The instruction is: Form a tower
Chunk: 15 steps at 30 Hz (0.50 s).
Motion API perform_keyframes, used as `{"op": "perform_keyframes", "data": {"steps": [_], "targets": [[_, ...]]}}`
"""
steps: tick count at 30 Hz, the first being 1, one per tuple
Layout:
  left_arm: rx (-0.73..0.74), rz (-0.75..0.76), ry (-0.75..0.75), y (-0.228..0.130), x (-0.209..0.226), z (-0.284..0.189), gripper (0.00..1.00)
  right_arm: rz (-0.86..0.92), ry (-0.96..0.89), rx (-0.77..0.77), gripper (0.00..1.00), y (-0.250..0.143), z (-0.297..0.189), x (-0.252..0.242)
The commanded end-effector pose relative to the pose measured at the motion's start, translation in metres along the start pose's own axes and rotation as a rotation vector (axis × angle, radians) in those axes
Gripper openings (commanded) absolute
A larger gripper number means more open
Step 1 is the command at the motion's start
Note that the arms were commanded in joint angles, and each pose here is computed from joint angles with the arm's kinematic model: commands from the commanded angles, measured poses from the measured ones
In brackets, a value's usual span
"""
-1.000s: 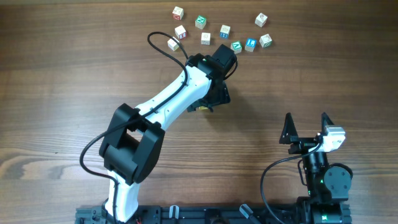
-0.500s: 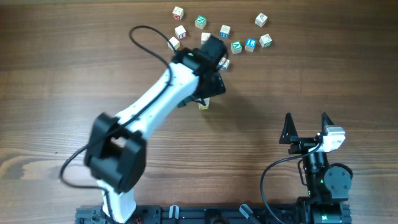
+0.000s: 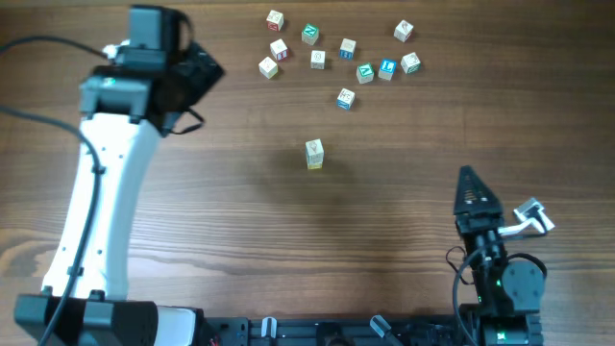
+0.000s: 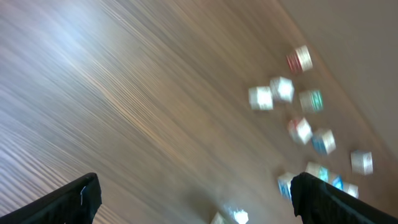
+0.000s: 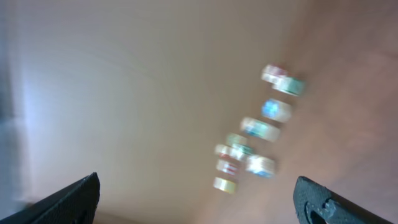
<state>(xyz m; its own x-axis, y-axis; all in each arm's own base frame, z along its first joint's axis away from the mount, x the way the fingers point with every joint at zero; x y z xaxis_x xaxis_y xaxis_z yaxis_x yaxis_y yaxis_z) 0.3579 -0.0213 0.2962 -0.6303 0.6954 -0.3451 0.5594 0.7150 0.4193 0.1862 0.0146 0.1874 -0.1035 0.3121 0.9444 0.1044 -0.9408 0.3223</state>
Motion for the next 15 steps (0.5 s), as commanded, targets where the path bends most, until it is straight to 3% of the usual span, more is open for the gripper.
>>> {"op": "perform_keyframes", "data": {"steps": [1, 8, 15], "targets": [[-0.11, -0.124, 0.01, 0.039, 0.032, -0.022, 1.0, -0.067, 0.106, 0.052, 0.99, -0.003, -0.002, 0.023], [-0.199, -0.244, 0.037, 0.074, 0.068, -0.033, 1.0, -0.385, -0.106, 0.167, 0.99, 0.015, 0.014, 0.072], [-0.194, -0.252, 0.051, 0.074, 0.073, -0.033, 1.0, -0.521, -0.404, 0.442, 1.0, 0.035, 0.085, 0.111]]}}
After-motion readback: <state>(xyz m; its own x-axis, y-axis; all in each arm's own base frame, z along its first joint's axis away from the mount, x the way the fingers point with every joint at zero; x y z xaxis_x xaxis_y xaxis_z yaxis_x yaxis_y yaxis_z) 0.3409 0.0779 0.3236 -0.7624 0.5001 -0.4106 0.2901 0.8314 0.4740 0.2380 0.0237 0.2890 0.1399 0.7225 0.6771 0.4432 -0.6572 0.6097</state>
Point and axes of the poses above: each gripper's point midway between its finger pads, its own z axis out along the fingers, its own x axis along the line the jaws close on, y = z × x, the point moved 6 cm from there along -z, back along the fingers
